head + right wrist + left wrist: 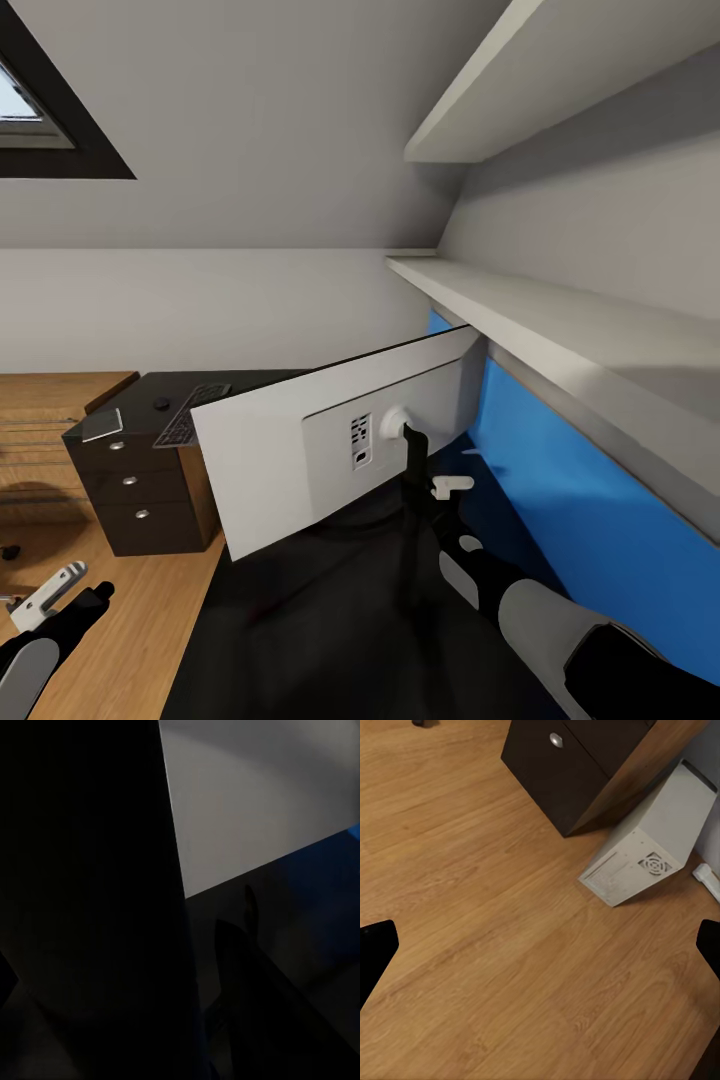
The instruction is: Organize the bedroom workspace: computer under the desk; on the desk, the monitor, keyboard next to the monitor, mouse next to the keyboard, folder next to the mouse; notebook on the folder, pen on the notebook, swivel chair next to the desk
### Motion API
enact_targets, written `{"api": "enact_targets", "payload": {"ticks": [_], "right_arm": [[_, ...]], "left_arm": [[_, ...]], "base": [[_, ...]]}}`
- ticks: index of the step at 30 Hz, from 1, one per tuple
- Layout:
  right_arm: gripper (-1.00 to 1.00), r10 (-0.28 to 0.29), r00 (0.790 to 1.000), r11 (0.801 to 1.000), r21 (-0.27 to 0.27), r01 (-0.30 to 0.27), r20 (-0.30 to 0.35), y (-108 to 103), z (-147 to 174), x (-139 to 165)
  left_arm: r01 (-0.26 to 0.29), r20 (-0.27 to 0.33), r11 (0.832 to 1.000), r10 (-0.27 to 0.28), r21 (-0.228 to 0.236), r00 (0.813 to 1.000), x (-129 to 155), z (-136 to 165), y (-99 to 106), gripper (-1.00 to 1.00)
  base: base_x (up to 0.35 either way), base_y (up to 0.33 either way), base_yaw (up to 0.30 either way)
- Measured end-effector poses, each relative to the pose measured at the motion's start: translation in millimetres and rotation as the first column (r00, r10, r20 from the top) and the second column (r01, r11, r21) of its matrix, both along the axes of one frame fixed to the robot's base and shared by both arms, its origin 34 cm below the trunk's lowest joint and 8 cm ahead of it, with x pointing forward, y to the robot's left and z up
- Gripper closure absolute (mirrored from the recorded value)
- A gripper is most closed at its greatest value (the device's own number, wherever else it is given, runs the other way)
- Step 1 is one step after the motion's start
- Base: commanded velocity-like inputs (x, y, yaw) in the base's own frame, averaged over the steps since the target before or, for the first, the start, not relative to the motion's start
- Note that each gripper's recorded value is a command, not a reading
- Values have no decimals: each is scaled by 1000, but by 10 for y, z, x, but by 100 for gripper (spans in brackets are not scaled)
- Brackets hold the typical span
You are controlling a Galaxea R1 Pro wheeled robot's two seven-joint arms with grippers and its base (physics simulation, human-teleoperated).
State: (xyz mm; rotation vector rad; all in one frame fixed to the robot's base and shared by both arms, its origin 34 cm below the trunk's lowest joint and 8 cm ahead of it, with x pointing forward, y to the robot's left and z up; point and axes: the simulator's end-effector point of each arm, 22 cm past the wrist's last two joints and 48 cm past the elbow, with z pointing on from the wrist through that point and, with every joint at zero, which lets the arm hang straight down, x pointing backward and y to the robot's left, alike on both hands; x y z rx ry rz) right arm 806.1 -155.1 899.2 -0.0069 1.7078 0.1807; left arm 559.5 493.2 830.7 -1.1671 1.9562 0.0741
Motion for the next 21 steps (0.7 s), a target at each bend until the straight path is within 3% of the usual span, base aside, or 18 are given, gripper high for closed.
{"api": "enact_targets", "payload": {"ticks": [4,5,21], "right_arm": [[100,0,1000,1000,0,0,0,-1,1,1],[-100,0,1000,1000,0,0,0,-1,0,1],[-100,-2,1000,1000,0,2,-1,-4,-9,-4]], "left_arm": [[0,0,1000,0,2,1000,0,3,6,-100],[0,0,1000,0,2,1000,-1,3,7,-100],[0,0,1000,0,3,1000,-1,4,9,-100]], "base": [[0,0,0],[0,0,0],[0,0,0]]}}
